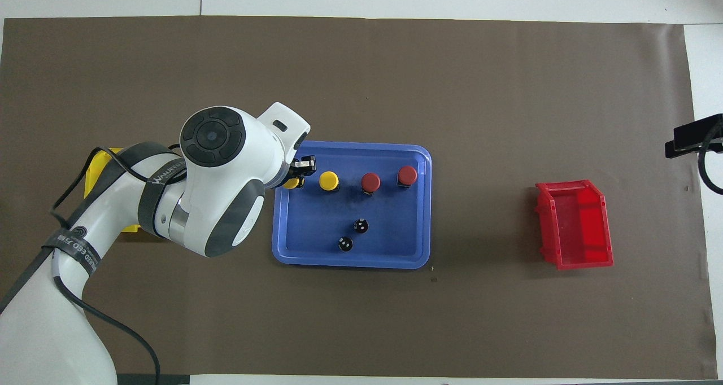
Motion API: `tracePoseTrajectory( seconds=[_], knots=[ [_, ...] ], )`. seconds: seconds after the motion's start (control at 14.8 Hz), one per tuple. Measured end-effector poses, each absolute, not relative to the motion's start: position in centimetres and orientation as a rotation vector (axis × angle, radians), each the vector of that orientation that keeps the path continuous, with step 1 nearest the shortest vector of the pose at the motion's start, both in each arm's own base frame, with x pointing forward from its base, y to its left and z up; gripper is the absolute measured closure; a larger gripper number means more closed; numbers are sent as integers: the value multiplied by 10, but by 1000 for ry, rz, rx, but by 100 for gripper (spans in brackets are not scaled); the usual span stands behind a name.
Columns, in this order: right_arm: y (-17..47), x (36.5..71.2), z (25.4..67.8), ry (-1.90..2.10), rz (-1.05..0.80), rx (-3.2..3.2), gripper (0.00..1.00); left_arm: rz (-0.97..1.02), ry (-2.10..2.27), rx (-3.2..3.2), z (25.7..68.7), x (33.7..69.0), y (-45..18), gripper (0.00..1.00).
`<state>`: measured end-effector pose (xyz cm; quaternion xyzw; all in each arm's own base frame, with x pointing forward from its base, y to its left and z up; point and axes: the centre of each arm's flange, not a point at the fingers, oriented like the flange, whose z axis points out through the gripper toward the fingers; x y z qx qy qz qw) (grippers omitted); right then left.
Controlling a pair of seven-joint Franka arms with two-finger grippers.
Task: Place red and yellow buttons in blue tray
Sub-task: 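Place the second yellow button in the tray while the right gripper withdraws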
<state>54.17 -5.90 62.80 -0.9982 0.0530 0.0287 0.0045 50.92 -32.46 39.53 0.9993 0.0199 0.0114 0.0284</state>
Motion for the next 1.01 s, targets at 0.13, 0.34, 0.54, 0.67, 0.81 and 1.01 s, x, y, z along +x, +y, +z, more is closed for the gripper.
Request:
tracePoseTrajectory(
  seconds=[0.13, 0.34, 0.54, 0.67, 0.81, 1.01],
  knots=[
    [-60, 541, 627, 170, 100, -3126, 0, 32, 62, 3086, 387, 510, -325, 59],
    [-68, 538, 625, 190, 127, -3122, 0, -1, 63, 3100, 369, 510, -325, 59],
    [-69, 540, 620, 194, 142, -3121, 0, 4, 56, 3099, 363, 508, -327, 59],
    [-69, 541, 619, 194, 146, -3121, 0, 6, 54, 3098, 363, 508, -328, 54],
    [-69, 541, 618, 194, 148, -3120, 0, 7, 53, 3098, 364, 508, -329, 41],
    [-69, 540, 618, 194, 150, -3120, 0, 11, 56, 3096, 374, 510, -328, 22]
  ],
)
